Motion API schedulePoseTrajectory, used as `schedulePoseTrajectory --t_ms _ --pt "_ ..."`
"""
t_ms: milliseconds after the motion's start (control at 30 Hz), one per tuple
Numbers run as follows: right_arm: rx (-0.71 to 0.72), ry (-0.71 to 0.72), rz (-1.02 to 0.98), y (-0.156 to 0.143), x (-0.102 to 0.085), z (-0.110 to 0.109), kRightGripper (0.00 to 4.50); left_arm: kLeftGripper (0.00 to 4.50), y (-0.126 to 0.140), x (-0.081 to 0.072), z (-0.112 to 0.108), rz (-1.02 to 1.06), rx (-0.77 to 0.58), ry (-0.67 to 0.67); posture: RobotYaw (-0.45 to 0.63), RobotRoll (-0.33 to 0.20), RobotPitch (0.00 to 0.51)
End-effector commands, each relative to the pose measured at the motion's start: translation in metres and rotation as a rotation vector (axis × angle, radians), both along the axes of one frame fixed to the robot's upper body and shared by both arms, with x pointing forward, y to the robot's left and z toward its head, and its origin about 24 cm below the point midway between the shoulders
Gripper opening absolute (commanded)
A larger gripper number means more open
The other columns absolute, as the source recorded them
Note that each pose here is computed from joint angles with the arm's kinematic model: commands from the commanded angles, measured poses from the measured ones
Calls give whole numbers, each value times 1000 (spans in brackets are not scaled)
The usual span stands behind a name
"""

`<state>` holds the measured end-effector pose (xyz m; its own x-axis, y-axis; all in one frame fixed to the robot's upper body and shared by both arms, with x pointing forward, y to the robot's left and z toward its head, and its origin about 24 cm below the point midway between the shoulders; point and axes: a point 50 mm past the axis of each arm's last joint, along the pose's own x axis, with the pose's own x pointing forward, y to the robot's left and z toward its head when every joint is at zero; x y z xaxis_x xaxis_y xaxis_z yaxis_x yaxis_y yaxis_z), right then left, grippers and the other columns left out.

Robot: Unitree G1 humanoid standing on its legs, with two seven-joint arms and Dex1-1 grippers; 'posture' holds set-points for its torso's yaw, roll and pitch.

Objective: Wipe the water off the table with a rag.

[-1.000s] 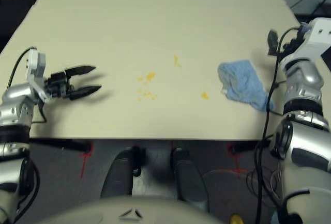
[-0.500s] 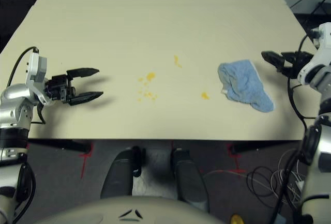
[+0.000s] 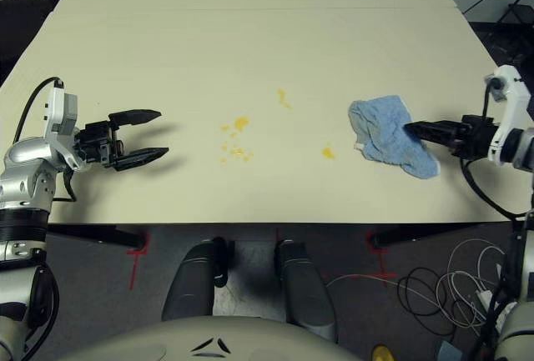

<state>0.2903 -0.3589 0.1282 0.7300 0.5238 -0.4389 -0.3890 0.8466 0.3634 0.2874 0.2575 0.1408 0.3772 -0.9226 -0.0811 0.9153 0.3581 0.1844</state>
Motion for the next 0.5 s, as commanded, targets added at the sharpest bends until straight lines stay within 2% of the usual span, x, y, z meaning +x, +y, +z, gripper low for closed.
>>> schedulePoseTrajectory --t_ms 33,300,500 --pt "-14 26 9 10 5 -11 4477 4500 -3 2 -1 -6 13 5 159 0 196" --pt "-18 56 63 38 18 -30 4477 4500 -3 4 1 0 16 -1 163 0 197" --pt "-87 101 102 48 16 -44 4477 4500 -3 5 2 4 17 -3 164 0 198"
